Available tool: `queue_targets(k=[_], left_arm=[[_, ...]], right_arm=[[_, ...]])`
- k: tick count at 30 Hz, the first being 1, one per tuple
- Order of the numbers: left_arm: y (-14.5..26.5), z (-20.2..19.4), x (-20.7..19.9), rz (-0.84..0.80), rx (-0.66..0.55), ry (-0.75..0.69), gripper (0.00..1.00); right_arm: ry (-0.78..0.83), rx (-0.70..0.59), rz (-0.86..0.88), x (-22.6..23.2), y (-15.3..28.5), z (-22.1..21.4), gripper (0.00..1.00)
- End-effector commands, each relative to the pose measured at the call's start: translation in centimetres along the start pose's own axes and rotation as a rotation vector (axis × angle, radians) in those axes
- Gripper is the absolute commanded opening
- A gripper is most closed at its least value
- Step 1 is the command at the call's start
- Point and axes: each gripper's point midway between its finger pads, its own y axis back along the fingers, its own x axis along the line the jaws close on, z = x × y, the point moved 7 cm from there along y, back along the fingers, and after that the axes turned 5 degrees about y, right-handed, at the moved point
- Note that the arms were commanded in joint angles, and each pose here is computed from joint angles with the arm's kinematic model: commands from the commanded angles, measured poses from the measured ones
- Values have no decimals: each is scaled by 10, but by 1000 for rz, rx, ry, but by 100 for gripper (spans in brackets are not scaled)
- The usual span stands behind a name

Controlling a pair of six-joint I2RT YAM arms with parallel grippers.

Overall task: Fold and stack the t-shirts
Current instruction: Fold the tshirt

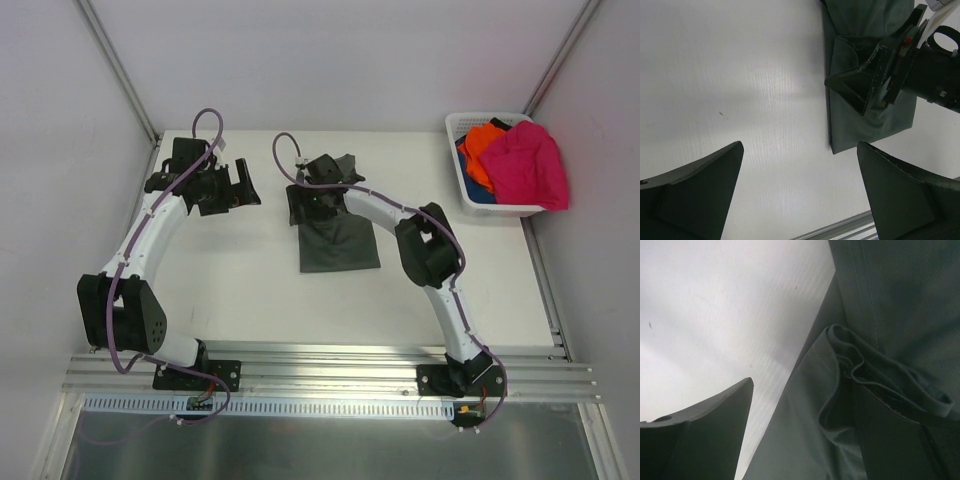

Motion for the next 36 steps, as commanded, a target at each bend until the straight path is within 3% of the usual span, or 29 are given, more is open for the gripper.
queue_targets(k=[1, 5, 16, 29, 36], left_arm=[[12, 0, 2, 2, -27, -10, 99], [12, 0, 3, 3, -29, -5, 99], [10, 3, 0, -8, -27, 19, 99], [10, -3, -2, -33, -17, 47, 99], [16, -1, -5, -47, -35, 41, 99]], right_arm=[[36, -91, -6, -1, 2, 30, 81], [59, -134, -23, -6, 3, 46, 81], [85, -263, -20, 5, 64, 80, 81], [122, -183, 65, 57, 70, 41, 81], [59, -94, 85, 64, 56, 11, 82]])
